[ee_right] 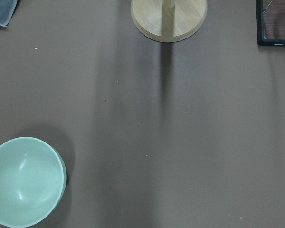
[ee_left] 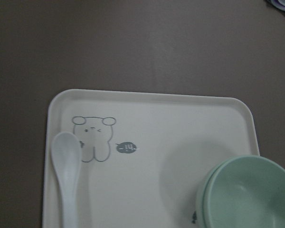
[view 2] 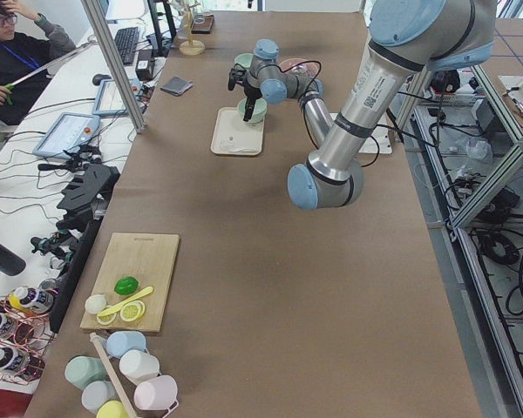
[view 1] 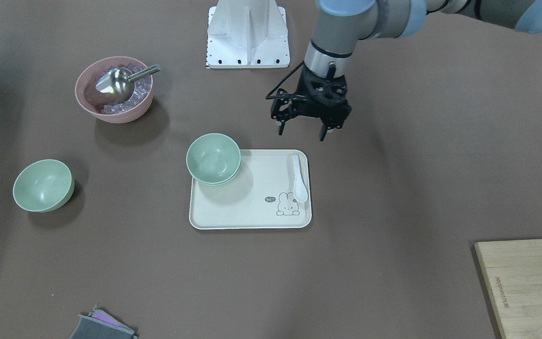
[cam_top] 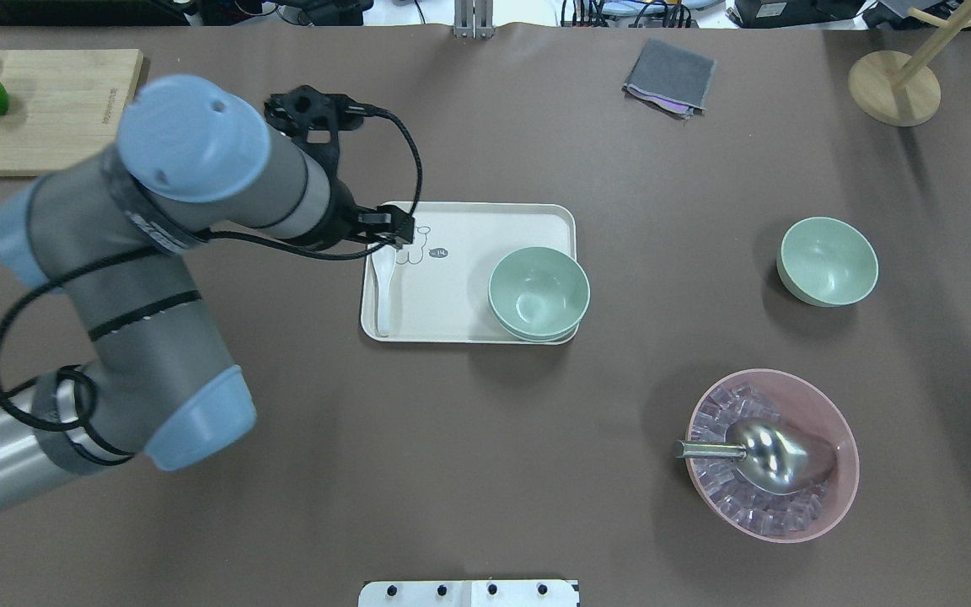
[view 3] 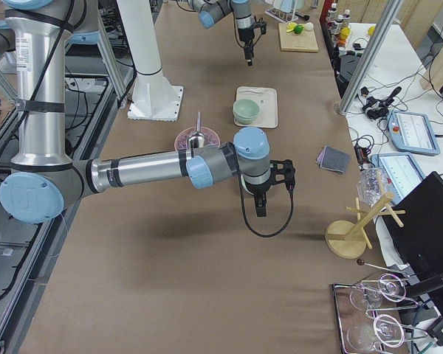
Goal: Stack green bowls together
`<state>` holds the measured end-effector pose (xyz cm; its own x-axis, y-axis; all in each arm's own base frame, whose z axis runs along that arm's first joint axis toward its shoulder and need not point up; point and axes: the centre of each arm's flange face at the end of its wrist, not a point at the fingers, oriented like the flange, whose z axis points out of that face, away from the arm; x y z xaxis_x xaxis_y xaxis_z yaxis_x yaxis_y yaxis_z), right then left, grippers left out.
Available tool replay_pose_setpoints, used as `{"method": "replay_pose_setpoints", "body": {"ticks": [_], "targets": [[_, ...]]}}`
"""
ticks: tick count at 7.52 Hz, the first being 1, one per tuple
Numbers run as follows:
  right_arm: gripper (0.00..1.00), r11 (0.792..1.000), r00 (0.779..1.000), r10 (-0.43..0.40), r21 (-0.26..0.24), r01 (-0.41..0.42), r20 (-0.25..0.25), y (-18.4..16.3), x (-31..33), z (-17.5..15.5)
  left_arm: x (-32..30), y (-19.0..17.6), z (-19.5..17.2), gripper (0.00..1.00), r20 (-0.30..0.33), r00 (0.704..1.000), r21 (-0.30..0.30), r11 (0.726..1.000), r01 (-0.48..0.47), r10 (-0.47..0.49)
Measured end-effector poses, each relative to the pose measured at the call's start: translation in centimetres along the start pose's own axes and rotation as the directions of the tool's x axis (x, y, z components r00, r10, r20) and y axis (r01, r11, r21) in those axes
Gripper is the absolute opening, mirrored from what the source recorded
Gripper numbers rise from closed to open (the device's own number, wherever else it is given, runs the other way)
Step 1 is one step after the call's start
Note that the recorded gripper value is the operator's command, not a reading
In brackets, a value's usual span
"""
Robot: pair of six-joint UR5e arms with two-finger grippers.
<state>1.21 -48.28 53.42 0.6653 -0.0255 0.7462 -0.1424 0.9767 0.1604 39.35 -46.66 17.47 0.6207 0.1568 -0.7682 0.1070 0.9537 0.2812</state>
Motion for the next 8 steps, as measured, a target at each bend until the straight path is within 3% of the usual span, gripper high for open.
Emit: {"method": "replay_pose_setpoints", "body": {"ticks": [3, 5, 6, 8], "targets": [[1.00, 0.997, 0.997, 0.070, -0.026, -0.070, 0.023, 0.6, -5.0, 1.0, -18.1, -5.1, -8.3, 0.98, 0.112, 0.966, -0.111, 0.969, -0.222, 0.234], [1.00, 0.997, 0.998, 0.068, -0.048, -0.067, 0.010, 0.9, -7.1, 2.6, -35.0, -7.4, -11.0, 0.98, 0.079, 0.947, -0.213, 0.933, -0.289, 0.311], [1.00, 0.997, 0.999, 0.052, -0.054, -0.052, -0.001, 0.8, -8.1, 3.5, -42.6, -6.6, -11.2, 0.98, 0.054, 0.941, -0.255, 0.916, -0.309, 0.333], [1.00, 0.998, 1.000, 0.013, -0.067, -0.014, -0.022, 0.6, -10.0, 5.3, -52.5, -3.7, -11.4, 0.98, 0.045, 0.954, -0.300, 0.915, -0.270, 0.296]]}}
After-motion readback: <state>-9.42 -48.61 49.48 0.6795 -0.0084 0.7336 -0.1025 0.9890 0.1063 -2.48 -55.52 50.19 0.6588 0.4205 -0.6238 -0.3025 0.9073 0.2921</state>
